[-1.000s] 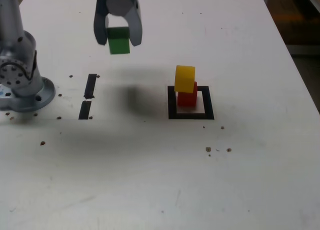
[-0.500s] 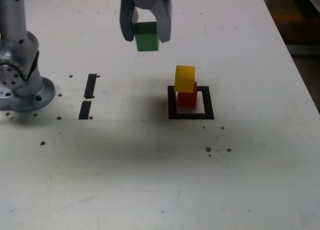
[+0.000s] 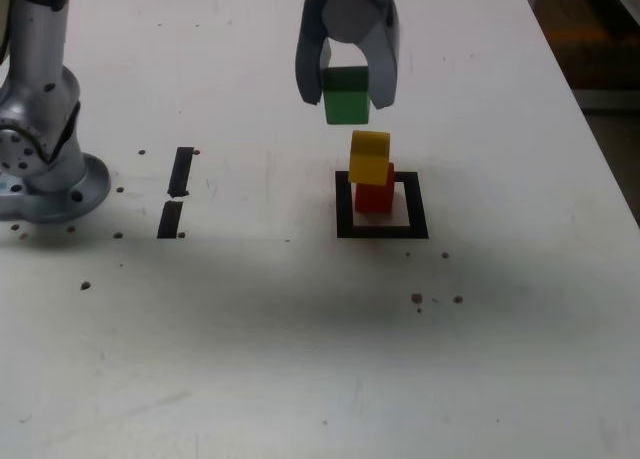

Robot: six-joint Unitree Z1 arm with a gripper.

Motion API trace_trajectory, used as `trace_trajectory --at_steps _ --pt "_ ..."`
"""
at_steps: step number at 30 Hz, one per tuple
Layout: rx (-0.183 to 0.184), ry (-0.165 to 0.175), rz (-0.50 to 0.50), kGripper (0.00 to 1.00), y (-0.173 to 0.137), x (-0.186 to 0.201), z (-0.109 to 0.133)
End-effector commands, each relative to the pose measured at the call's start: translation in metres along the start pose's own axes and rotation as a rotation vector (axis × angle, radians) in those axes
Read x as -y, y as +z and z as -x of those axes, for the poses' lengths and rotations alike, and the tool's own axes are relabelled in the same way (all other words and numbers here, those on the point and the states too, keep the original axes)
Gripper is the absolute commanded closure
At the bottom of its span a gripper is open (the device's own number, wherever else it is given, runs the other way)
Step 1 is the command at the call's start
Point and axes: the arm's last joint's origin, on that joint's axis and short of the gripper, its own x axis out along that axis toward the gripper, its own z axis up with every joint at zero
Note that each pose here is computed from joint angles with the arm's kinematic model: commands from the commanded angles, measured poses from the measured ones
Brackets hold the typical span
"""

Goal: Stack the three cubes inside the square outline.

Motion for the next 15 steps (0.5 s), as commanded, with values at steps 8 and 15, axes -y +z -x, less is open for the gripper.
trace_trajectory --at_steps 8,15 --pt "-0.019 0.001 -0.013 0.8 0.016 -0.002 -0.014" --pt "-0.027 0.013 -0.014 0.74 0.024 -0.004 -0.022"
